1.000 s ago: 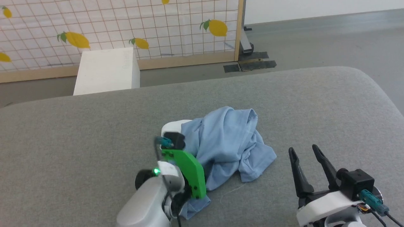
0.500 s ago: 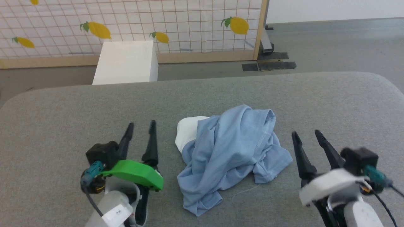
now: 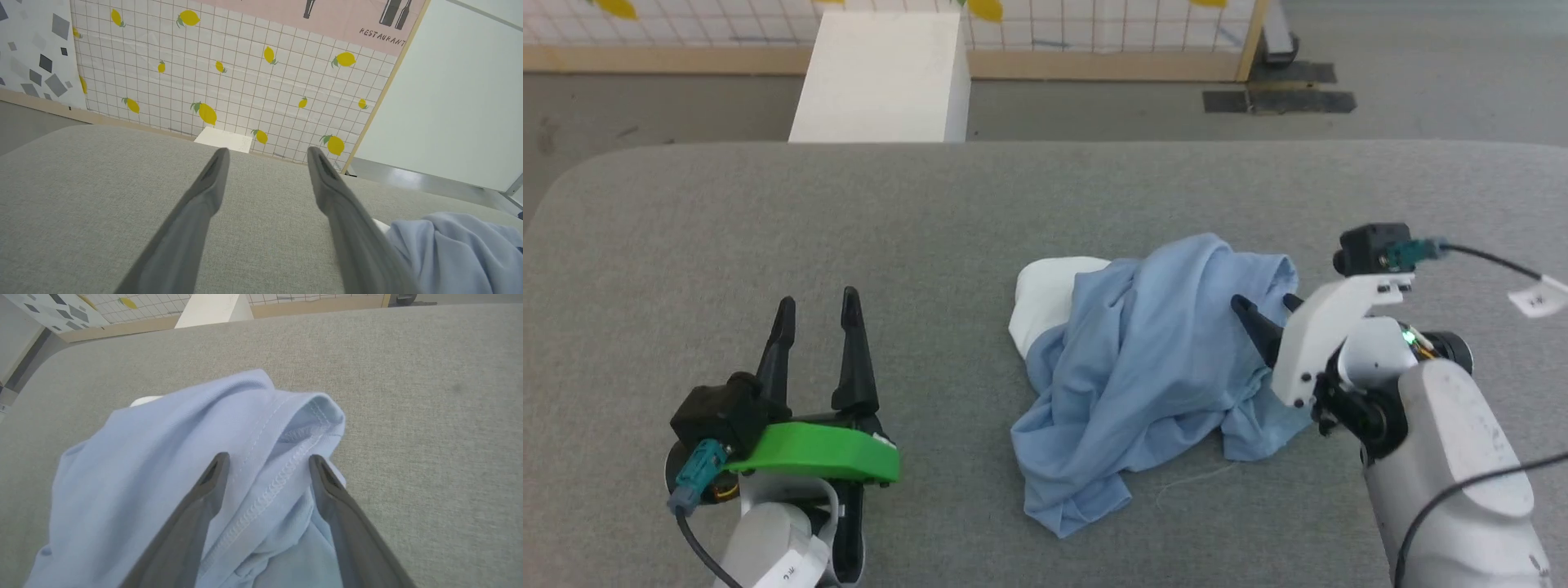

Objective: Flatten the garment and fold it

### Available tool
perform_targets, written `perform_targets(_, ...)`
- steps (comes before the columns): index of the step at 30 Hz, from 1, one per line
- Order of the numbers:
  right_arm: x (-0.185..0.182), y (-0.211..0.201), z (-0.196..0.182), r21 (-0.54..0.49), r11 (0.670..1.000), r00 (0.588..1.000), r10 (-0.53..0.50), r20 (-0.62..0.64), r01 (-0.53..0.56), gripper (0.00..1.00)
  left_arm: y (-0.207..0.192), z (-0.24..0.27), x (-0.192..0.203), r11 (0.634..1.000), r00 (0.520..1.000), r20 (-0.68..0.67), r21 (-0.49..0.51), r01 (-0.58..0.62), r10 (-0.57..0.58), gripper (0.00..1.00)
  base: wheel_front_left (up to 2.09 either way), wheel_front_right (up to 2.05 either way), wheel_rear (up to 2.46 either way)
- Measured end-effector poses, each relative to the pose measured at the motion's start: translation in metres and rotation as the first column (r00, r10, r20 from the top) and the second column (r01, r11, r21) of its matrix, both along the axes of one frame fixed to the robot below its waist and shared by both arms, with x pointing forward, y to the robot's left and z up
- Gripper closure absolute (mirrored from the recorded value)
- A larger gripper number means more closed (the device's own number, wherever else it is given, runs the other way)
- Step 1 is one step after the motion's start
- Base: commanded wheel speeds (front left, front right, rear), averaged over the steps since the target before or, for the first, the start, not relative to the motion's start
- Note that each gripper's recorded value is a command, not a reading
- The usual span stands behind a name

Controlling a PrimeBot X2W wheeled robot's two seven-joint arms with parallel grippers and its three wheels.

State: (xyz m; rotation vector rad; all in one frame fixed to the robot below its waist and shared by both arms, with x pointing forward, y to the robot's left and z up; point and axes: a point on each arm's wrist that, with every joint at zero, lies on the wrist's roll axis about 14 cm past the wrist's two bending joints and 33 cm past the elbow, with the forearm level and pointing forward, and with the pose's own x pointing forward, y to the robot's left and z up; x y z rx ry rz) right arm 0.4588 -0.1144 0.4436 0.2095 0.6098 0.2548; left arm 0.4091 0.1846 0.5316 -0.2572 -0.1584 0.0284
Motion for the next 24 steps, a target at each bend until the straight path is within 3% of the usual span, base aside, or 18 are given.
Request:
perform_targets(2, 0.005, 0.01, -0.005, 0.003, 1.0, 0.999, 0.028, -0.029, -0.028, 0.0, 0.004, -0.005, -0.001, 1.0, 1.0, -0.012, -0.007, -0.011, 0.011, 0.0, 0.0, 0.0, 0.0)
perform_targets(3, 0.007, 0.014, -0.006, 0.015, 0.999, 0.999, 0.037, -0.036, -0.037, 0.26, 0.007, -0.007, -0.002, 1.0, 1.0, -0.017, -0.005, -0.016, 0.016, 0.0, 0.0, 0.0, 0.0)
perform_targets(4, 0.009, 0.02, -0.006, 0.028, 0.999, 0.998, 0.048, -0.037, -0.047, 0.64, 0.009, -0.009, -0.002, 1.0, 0.999, -0.024, -0.003, -0.023, 0.023, 0.0, 0.0, 0.0, 0.0)
perform_targets(5, 0.01, 0.025, -0.006, 0.048, 0.997, 0.998, 0.054, -0.033, -0.053, 0.78, 0.012, -0.012, -0.003, 1.0, 0.999, -0.032, -0.004, -0.029, 0.029, 0.0, 0.0, 0.0, 0.0)
perform_targets(6, 0.01, 0.029, -0.005, 0.064, 0.996, 0.998, 0.061, -0.027, -0.059, 1.0, 0.014, -0.014, -0.005, 0.999, 0.999, -0.038, -0.003, -0.032, 0.032, 0.0, 0.0, 0.0, 0.0)
perform_targets(11, -0.004, 0.052, 0.007, 0.142, 0.984, 0.995, 0.102, 0.021, -0.104, 1.0, 0.018, -0.023, -0.017, 0.999, 0.997, -0.065, -0.008, -0.041, 0.04, 0.0, 0.0, 0.0, 0.0)
perform_targets(16, -0.061, 0.054, -0.002, 0.186, 0.975, 0.992, 0.126, -0.015, -0.121, 1.0, 0.013, -0.022, -0.03, 0.999, 0.997, -0.066, -0.016, -0.028, 0.027, 0.0, 0.0, 0.0, 0.0)
perform_targets(20, -0.118, 0.018, -0.025, 0.154, 0.987, 0.99, 0.057, -0.131, -0.037, 1.0, 0.008, -0.017, -0.037, 1.0, 0.999, -0.05, -0.022, -0.014, 0.013, 0.0, 0.0, 0.0, 0.0)
perform_targets(24, -0.182, -0.049, -0.053, 0.015, 0.993, 0.954, -0.105, -0.281, 0.114, 1.0, 0.001, -0.014, -0.038, 1.0, 0.999, -0.039, -0.024, 0.009, -0.01, 0.0, 0.0, 0.0, 0.0)
